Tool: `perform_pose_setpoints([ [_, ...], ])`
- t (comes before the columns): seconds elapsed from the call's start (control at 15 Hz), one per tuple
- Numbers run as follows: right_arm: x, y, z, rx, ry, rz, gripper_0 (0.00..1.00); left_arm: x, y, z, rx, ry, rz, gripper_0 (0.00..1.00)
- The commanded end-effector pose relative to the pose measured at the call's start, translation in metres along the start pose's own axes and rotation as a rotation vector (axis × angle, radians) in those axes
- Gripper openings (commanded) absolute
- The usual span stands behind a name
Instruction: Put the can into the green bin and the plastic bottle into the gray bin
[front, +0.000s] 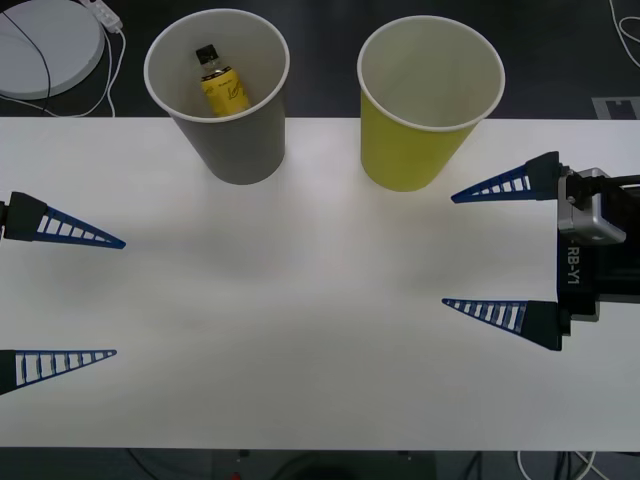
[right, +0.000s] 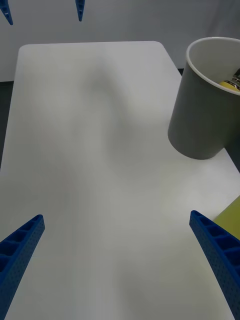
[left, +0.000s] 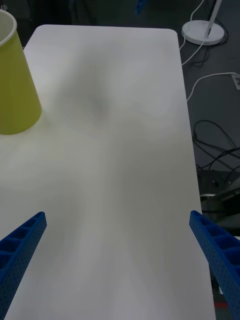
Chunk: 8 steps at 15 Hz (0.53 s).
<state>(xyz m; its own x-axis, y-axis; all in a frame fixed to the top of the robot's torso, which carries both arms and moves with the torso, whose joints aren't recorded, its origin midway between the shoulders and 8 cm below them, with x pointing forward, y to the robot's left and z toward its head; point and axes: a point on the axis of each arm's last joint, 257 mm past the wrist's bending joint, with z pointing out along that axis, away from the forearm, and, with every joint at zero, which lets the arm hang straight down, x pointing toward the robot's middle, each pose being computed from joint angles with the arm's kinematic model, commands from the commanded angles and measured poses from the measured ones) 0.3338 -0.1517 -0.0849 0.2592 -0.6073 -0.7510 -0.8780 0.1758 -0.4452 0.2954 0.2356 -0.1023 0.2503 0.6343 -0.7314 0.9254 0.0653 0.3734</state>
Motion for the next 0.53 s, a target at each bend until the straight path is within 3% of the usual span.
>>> perform_pose_setpoints([
  [0.07, 0.0018, 0.0029, 0.0004, -0.005, -0.001, 0.004, 1.00, 0.0000, 0.0000, 0.0000, 0.000, 0.000, 0.000, 1.00],
  [0.53, 0.0013, 0.0084, -0.0001, -0.017, -0.016, 0.032, 1.00, 0.0000, 0.0000, 0.0000, 0.000, 0.000, 0.000, 1.00],
])
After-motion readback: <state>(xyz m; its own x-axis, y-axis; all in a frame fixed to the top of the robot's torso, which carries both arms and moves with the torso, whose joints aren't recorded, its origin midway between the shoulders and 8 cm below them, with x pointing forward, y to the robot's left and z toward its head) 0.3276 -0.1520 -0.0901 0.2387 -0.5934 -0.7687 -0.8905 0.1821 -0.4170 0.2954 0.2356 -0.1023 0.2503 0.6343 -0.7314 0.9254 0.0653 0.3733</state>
